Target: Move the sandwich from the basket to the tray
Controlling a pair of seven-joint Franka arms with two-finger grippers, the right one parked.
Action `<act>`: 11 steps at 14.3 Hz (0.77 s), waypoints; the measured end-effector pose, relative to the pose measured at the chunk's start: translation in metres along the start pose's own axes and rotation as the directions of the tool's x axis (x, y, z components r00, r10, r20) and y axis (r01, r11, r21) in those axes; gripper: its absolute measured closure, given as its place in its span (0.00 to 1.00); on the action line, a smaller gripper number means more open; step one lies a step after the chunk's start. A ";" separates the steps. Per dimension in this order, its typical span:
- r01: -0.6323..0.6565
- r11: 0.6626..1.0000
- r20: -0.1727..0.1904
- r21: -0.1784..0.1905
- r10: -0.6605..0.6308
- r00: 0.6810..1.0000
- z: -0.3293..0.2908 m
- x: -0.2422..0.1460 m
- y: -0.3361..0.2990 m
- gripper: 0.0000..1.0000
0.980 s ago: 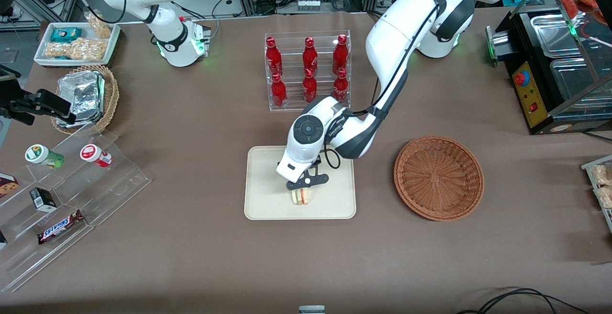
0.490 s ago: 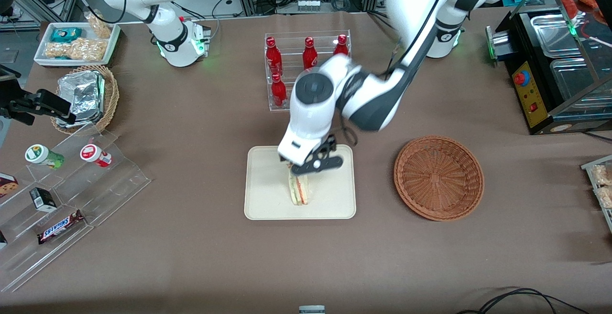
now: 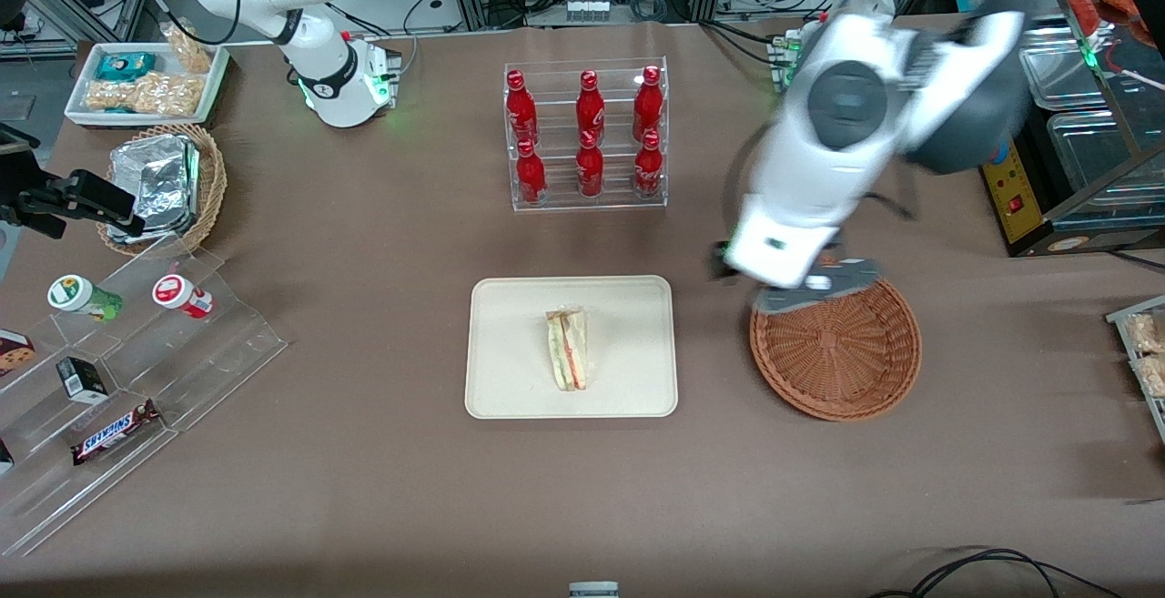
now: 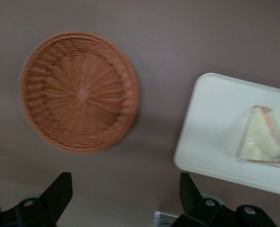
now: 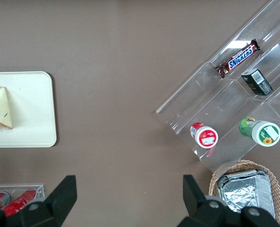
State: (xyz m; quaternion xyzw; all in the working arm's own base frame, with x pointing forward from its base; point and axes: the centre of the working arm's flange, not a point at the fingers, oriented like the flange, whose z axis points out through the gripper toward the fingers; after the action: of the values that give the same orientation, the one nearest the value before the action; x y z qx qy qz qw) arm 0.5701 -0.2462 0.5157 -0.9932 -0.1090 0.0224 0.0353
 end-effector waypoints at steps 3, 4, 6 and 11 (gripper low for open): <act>-0.092 0.995 0.077 0.031 0.089 0.993 -0.007 -0.006 -0.082 0.00; -0.125 0.992 0.106 0.036 0.120 0.987 -0.016 -0.009 -0.108 0.00; -0.170 0.985 0.143 0.022 0.165 0.976 -0.037 -0.011 -0.158 0.00; -0.234 0.972 0.105 -0.021 0.235 0.966 -0.082 0.003 -0.241 0.00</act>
State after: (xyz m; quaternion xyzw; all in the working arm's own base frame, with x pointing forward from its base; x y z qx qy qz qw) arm 0.5251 -0.0164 0.6158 -0.9966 0.0073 0.0792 0.0224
